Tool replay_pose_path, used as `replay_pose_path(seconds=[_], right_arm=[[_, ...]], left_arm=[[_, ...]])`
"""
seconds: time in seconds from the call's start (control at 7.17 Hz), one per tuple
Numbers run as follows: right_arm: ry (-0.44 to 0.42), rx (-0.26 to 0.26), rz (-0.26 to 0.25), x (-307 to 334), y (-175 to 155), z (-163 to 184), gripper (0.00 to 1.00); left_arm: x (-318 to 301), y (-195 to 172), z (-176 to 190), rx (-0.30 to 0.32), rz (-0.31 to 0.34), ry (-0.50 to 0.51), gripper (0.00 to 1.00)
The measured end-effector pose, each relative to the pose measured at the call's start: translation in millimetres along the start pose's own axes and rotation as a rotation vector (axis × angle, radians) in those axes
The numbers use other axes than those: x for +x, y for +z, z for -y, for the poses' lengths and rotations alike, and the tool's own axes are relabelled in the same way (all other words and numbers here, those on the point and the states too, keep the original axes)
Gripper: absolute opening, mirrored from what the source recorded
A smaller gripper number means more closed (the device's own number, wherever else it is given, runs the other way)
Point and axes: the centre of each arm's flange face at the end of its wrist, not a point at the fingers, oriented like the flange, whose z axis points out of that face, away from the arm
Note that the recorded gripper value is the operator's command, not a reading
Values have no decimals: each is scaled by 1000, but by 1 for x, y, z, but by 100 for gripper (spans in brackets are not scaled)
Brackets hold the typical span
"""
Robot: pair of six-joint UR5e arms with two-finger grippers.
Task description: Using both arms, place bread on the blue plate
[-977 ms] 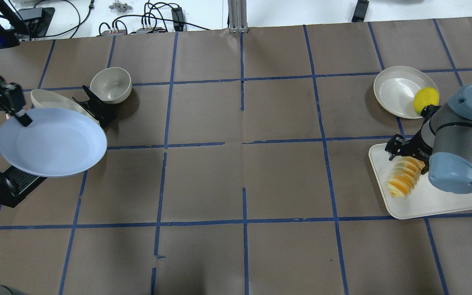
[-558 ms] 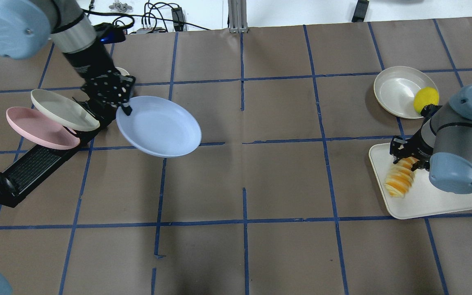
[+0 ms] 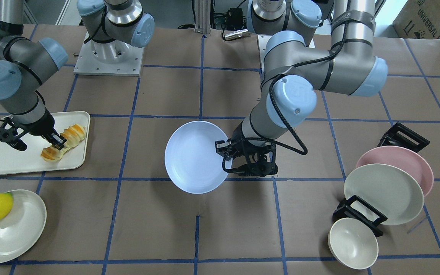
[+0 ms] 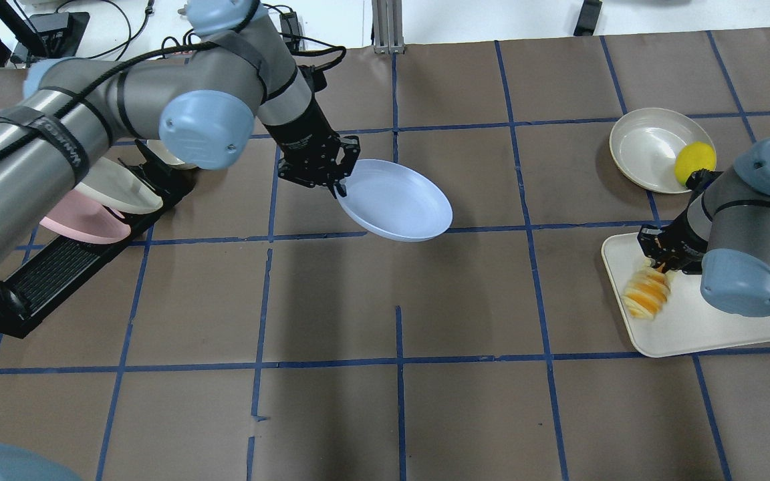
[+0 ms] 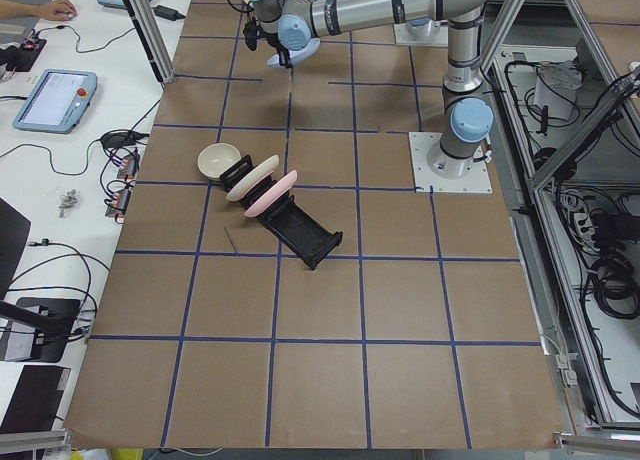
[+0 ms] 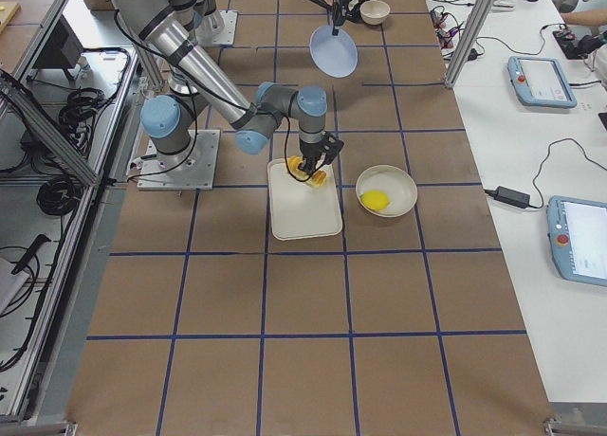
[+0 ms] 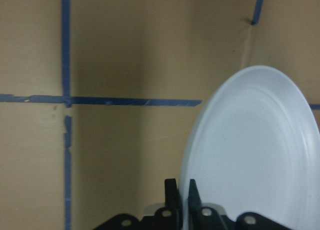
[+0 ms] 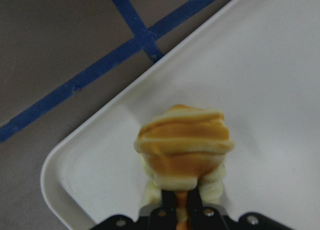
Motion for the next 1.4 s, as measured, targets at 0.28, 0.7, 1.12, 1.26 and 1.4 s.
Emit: replay_pose_path(seconds=[0.28,0.7,1.12,1.26,1.4], right_arm=[[-42,60,17,-10,-47,-10,8],[-270,159,76,-86,-118,-35,8],[-462,126,94,-176,-171,-47,7],[-528,111,97,-213,-175,-53,8],[-591,94,98,-247,-169,-63,8]], left_arm=[[4,25,-4,2,-4,-9,99],[-22,47,-3,25,-9,21,100],[-70,1,5,63,57,139,100],[-101,-25,12,68,82,215,100],[-140,-56,14,54,92,229,100]])
